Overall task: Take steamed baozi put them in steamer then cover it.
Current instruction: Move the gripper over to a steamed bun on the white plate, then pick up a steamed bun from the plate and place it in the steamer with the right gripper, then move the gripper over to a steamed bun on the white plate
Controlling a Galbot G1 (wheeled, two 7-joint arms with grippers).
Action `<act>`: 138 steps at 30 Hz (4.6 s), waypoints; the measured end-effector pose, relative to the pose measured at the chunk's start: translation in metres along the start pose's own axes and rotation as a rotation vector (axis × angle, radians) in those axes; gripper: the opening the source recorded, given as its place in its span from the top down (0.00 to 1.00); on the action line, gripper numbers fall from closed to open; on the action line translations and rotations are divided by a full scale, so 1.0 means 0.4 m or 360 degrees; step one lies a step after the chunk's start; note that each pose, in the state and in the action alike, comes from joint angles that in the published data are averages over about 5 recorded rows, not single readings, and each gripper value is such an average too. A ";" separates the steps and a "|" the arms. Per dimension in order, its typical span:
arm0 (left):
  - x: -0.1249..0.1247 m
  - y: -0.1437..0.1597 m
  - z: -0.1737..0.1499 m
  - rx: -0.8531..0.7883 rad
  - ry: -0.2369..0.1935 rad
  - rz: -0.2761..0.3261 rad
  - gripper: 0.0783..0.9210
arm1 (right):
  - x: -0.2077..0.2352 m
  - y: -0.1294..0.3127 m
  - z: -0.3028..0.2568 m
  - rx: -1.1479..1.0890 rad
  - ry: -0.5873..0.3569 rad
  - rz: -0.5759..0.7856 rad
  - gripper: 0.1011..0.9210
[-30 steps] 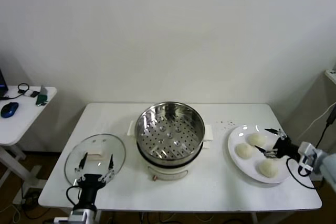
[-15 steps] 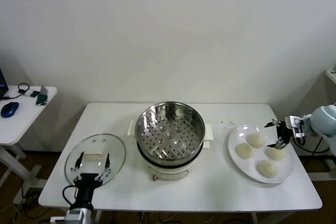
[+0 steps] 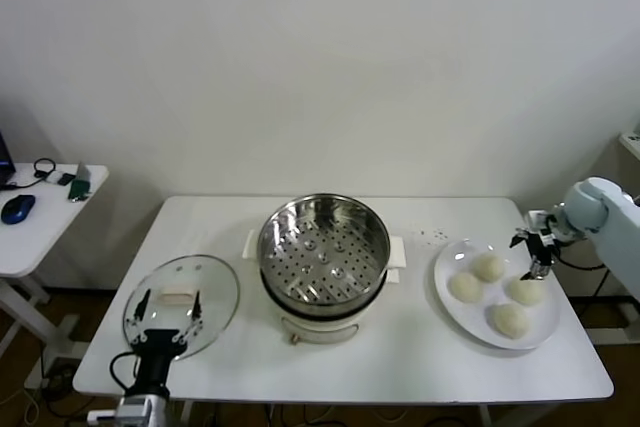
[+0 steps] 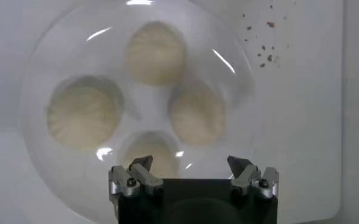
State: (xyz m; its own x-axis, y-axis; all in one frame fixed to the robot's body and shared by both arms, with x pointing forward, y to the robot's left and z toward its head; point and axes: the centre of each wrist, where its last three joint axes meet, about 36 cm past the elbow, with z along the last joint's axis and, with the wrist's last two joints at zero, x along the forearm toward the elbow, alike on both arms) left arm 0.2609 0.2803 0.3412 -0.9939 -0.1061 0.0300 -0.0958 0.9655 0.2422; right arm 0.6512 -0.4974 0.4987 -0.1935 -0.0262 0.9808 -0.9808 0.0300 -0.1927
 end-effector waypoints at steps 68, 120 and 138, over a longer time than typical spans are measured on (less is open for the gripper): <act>0.033 0.006 0.022 0.0005 0.0065 -0.0030 0.12 | 0.297 -0.260 -0.410 0.0756 0.0031 0.0027 0.25; 0.023 -0.006 0.014 0.0013 0.0059 -0.0009 0.12 | 0.165 -0.025 -1.331 0.2571 0.0251 -0.0041 0.14; 0.032 -0.001 0.017 0.0004 0.0078 -0.0019 0.12 | 0.330 -0.104 -1.228 0.2345 0.0125 0.0031 0.12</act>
State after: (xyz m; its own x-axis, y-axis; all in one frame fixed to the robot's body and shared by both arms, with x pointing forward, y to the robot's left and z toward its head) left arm 0.2477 0.2800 0.3349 -0.9888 -0.1290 0.0745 -0.1077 0.9647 0.2405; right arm 0.6786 -0.0113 0.6515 -0.2522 0.0169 0.9675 -0.1267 -0.9918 -0.0157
